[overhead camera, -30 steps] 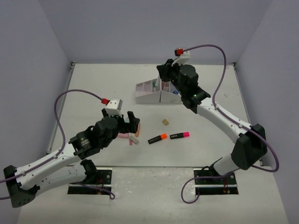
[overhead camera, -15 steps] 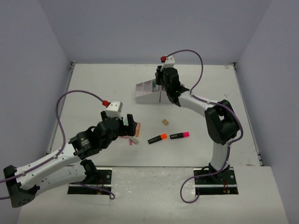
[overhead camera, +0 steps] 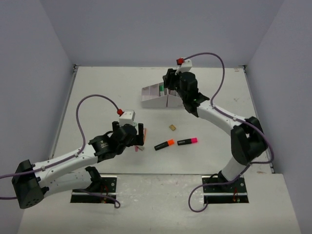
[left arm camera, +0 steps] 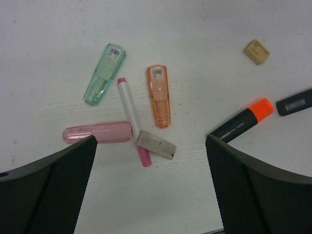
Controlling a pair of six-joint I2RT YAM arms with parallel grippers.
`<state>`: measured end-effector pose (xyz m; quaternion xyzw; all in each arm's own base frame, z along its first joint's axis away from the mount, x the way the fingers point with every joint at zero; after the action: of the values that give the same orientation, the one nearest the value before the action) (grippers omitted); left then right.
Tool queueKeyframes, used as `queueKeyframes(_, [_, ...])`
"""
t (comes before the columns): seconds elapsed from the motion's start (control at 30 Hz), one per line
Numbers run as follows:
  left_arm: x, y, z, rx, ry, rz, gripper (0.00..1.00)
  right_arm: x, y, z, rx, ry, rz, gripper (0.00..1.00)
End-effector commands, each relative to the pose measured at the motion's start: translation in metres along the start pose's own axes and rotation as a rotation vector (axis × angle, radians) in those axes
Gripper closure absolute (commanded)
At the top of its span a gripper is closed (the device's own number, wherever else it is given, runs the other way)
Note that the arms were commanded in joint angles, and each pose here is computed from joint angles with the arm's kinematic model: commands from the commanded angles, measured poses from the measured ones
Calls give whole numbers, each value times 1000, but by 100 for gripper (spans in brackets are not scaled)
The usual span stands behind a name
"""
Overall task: Sort the stationery into containers
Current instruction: Place the pen in the storage box.
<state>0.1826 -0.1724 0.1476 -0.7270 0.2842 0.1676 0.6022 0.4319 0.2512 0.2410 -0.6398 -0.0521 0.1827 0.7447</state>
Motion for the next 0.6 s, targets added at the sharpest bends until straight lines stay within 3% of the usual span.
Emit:
queueKeyframes(0.0, [14, -2, -6, -81, -18, -31, 17, -66, -82, 28, 112, -134, -101, 49])
queueKeyframes(0.1, [25, 2, -6, -81, -41, -19, 37, -100, -62, 34, 194, -181, 57, 54])
queueKeyframes(0.17, [32, 4, -5, -85, -64, -20, 54, -119, -43, 37, 210, -225, 89, 57])
queueKeyframes(0.33, [52, 7, 3, -67, -131, 2, 65, -155, -26, 44, 229, -313, 118, 59])
queueKeyframes(0.57, [81, 16, 11, -53, -192, 36, 66, -178, 0, 40, 238, -342, 159, 59])
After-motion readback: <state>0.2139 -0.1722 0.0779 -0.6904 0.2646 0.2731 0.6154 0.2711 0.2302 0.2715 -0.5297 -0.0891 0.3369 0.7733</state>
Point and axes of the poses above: each gripper's point midway between its finger pads, its own x axis out along the fingers, its own z axis along the line the jaws close on, y = z × x, the point moved 4 cm from there along -x, back along the fingers, and after that the axes turned 4 degrees about -x, right-handed, at the moved point
